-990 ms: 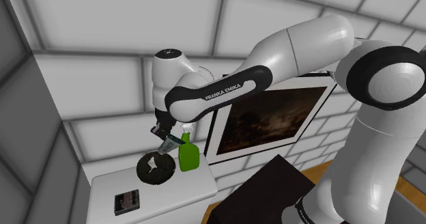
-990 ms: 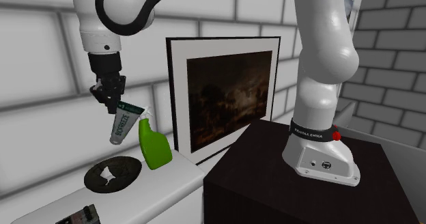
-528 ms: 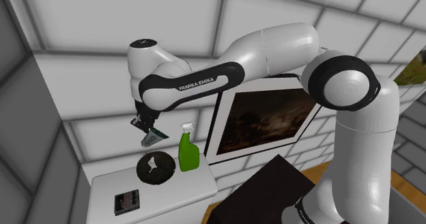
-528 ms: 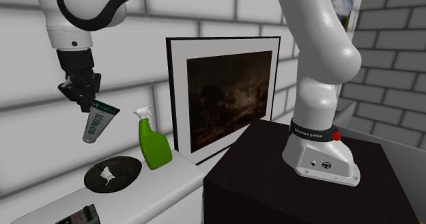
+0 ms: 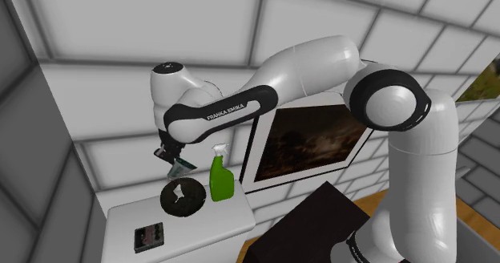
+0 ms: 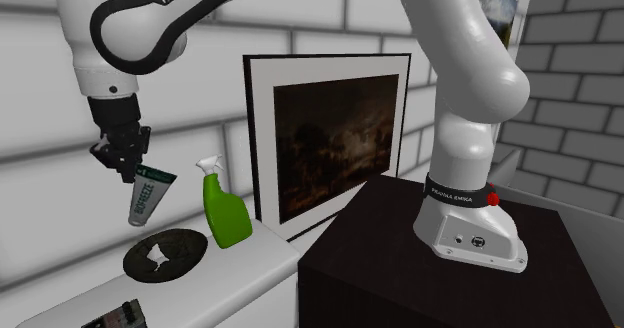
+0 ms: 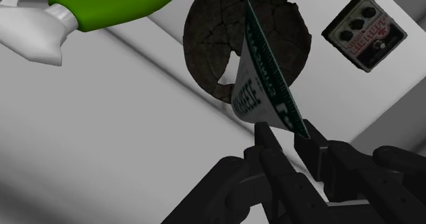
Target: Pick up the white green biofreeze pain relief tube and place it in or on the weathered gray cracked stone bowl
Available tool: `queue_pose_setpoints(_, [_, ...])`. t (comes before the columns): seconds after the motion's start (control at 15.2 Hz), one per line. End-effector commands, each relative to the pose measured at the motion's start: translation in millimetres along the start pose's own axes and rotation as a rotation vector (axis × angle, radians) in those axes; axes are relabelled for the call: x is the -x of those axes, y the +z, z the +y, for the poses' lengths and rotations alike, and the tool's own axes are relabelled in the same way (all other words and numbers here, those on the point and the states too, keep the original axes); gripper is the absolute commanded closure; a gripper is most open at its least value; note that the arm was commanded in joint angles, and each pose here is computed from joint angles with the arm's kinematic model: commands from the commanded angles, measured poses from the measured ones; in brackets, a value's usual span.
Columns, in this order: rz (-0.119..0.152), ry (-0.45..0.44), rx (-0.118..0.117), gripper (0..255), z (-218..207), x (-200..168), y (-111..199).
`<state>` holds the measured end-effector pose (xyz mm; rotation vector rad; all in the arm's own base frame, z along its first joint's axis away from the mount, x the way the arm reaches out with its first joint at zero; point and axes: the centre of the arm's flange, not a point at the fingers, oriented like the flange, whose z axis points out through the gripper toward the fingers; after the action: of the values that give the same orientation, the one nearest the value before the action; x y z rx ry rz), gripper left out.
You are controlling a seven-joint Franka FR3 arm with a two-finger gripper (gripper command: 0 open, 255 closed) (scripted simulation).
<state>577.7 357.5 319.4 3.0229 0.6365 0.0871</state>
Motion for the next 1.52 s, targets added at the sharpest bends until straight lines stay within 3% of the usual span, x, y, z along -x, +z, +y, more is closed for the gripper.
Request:
queue_pose_setpoints(0.0, [0.001,0.0,0.0,255,-0.5,1.1,10.5])
queue_pose_setpoints(0.73, [0.001,0.0,0.0,255,-4.1,3.7,68.4])
queue_pose_setpoints(1.25, [0.001,0.0,0.0,255,-4.2,3.8,70.7])
queue_pose_setpoints(1.32, [0.001,0.0,0.0,0,-4.2,3.8,70.7])
queue_pose_setpoints(1.45, [0.001,0.0,0.0,0,-4.2,3.9,70.7])
